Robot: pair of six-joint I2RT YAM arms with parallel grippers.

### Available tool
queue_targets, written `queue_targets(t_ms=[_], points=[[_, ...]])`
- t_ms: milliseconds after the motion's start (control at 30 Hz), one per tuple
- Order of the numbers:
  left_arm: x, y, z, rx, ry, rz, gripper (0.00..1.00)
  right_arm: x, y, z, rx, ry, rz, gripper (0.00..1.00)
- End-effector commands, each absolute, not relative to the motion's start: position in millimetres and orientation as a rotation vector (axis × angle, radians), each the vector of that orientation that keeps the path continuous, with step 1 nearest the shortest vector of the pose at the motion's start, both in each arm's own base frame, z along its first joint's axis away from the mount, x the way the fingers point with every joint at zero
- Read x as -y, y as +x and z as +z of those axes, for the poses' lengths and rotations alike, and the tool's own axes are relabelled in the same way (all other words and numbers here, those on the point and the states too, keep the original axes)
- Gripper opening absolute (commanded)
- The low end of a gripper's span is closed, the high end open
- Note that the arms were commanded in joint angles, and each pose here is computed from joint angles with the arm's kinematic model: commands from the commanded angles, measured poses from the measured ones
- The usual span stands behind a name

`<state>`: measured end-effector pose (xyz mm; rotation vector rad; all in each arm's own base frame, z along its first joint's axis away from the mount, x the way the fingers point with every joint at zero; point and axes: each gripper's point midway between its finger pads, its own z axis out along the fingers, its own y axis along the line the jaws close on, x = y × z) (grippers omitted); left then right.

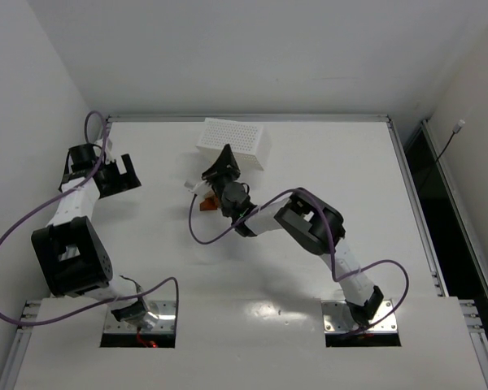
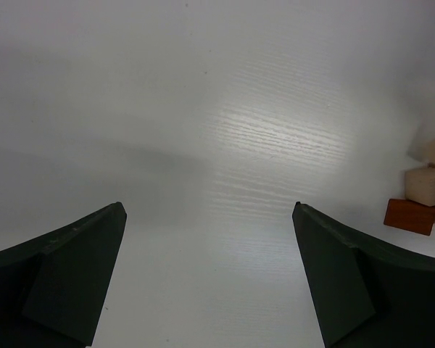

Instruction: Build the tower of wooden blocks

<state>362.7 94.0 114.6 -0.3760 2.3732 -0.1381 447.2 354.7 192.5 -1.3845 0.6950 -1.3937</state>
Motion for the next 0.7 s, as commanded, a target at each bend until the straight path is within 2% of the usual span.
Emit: queue_targets(t_ms=[0, 100, 367, 600, 667], points=[[-101, 377, 134, -2.304, -0.367, -0.137, 1.0, -298, 408, 304, -0.642, -0.867, -1.615, 0.0], [-101, 377, 134, -2.304, -0.367, -0.137, 1.0, -280, 413, 314, -0.759, -0.801, -1.613, 0.0], [-101, 377, 134, -2.304, -0.367, -0.137, 1.0, -246, 408, 290, -1.084, -0.757, -1.558, 0.0], [-103, 377, 134, -2.305, -0.371, -0.126, 1.0, -213, 445, 316, -1.451, -0.522, -1.43, 0.0], [-103, 377, 137, -2.297, -0.369, -0.124, 1.0, -209, 450, 318, -1.532, -0.578, -1.446, 0.0]])
